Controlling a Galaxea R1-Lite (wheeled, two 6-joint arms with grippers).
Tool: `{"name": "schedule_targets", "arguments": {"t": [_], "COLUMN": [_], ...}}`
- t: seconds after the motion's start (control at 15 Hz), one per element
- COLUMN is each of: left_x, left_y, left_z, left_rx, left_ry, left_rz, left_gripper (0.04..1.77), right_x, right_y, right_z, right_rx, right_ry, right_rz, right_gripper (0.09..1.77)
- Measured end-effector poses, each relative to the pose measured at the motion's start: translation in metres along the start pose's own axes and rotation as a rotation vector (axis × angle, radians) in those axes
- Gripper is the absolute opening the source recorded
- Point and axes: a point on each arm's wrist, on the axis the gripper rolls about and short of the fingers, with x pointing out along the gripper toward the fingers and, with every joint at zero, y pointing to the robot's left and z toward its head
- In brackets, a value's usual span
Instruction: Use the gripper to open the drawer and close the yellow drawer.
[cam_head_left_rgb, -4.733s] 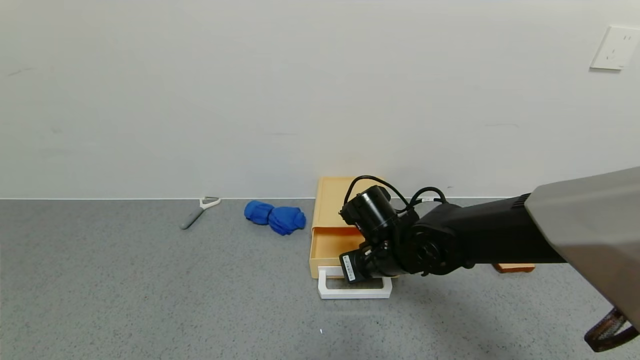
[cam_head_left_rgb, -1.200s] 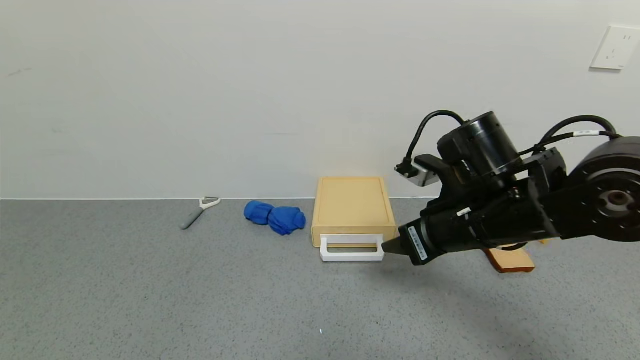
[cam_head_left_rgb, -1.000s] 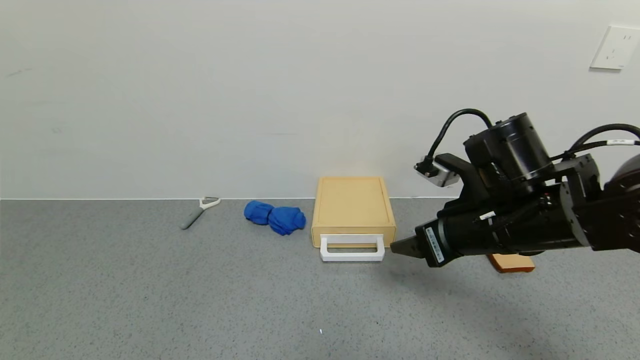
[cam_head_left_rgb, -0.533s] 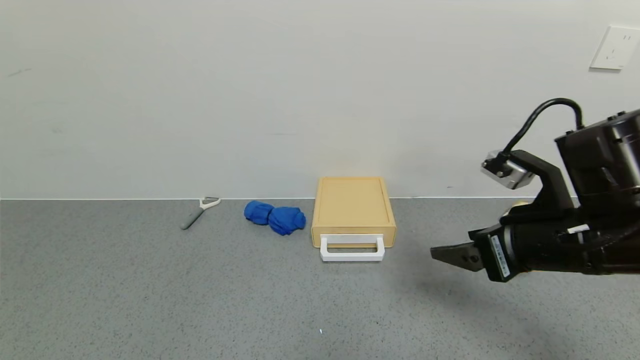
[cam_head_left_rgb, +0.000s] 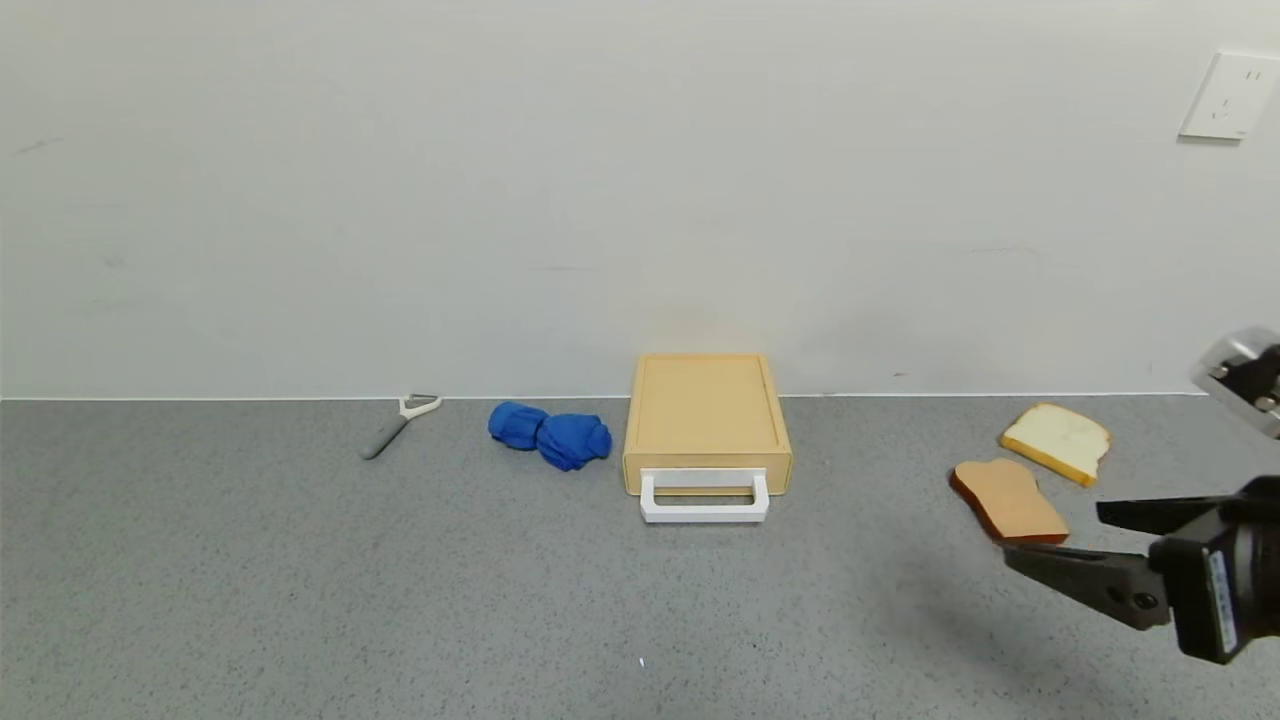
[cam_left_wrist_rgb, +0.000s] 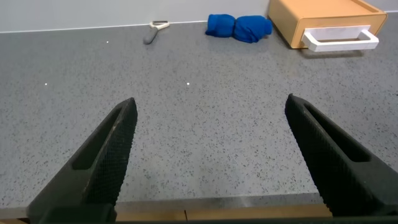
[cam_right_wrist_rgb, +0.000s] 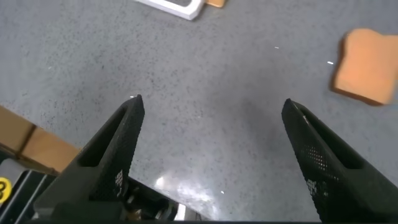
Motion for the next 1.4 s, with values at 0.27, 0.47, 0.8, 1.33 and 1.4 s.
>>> {"name": "schedule_targets", "arguments": {"t": [0.27, 0.47, 0.8, 1.33, 1.4], "left_x": [0.000, 0.000, 0.000, 0.000, 0.000], "left_y": [0.000, 0.000, 0.000, 0.000, 0.000], "left_z": [0.000, 0.000, 0.000, 0.000, 0.000], "left_rx": [0.000, 0.000, 0.000, 0.000, 0.000], "left_ry": [0.000, 0.000, 0.000, 0.000, 0.000], "left_rz": [0.000, 0.000, 0.000, 0.000, 0.000], "left_gripper": [1.72, 1.72, 1.72, 1.72, 1.72], "right_x": [-0.041, -0.075, -0.126, -0.165, -0.167], "right_y": [-0.008, -0.013, -0.020, -0.007, -0.004], "right_z": [-0.028, -0.054, -0.097, -0.144, -0.147], "right_rx": [0.018, 0.030, 0.076, 0.148, 0.157], "right_ry": [-0.098, -0.170, -0.250, -0.350, -0.365], "right_rz": [-0.122, -0.207, -0.367, -0.554, -0.566], "right_gripper": [1.67, 1.68, 1.69, 1.70, 1.70]}}
